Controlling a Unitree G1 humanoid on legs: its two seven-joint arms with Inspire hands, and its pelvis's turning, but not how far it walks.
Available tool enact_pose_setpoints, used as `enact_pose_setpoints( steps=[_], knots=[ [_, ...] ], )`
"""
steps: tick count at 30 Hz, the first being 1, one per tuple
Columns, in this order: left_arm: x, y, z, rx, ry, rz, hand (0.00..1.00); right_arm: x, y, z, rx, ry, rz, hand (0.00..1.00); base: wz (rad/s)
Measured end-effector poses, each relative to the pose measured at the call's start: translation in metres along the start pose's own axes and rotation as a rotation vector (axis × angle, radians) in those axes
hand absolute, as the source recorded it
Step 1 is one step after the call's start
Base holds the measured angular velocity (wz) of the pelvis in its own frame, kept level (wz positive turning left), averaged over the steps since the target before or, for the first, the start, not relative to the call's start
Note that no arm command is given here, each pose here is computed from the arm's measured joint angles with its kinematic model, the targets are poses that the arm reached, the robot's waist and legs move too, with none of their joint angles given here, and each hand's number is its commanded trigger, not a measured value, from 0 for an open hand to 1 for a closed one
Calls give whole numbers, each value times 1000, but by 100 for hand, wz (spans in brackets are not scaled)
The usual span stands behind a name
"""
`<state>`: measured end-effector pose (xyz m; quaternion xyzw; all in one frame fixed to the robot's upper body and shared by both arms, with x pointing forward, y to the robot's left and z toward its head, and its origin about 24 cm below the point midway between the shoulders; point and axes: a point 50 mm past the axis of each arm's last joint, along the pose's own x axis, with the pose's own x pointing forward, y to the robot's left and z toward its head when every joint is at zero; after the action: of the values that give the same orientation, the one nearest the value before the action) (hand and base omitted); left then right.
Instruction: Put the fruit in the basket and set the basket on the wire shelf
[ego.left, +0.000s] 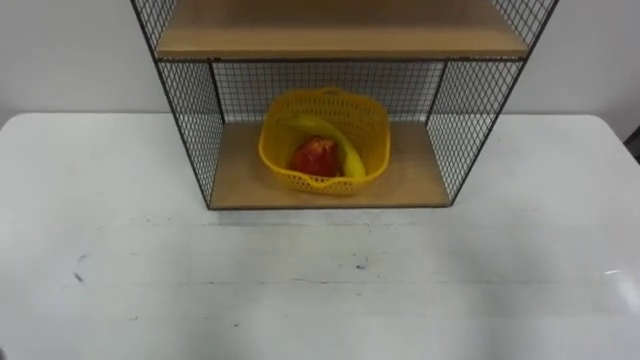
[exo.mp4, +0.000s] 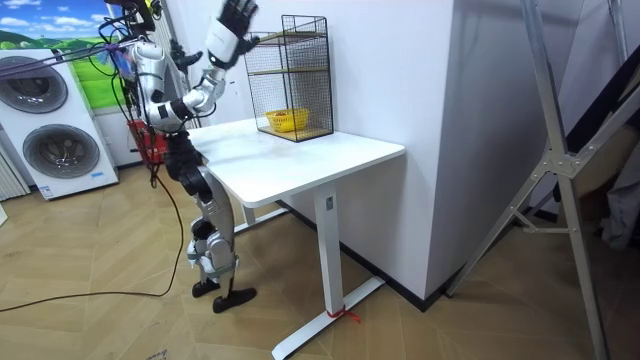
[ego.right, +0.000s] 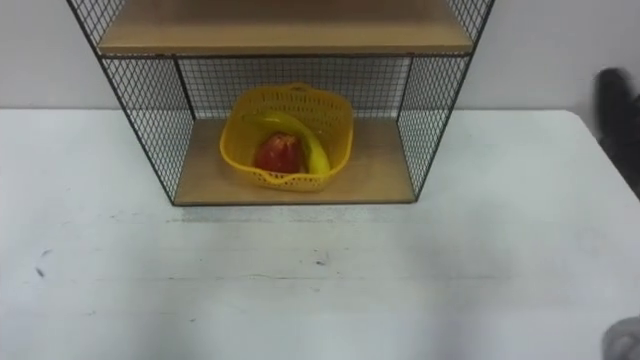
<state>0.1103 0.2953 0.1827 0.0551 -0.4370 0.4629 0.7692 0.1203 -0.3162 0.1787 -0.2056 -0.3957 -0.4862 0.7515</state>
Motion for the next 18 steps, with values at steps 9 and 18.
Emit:
enact_pose_setpoints(
  steps=[9,18],
  knots=[
    [34,65,28,241,-224,367,0,17,-77,-3,-133,18,-465,0,0],
    [17,163,-13,397,164,850,0,-26,-165,-69,-285,540,-938,0,5]
  ],
)
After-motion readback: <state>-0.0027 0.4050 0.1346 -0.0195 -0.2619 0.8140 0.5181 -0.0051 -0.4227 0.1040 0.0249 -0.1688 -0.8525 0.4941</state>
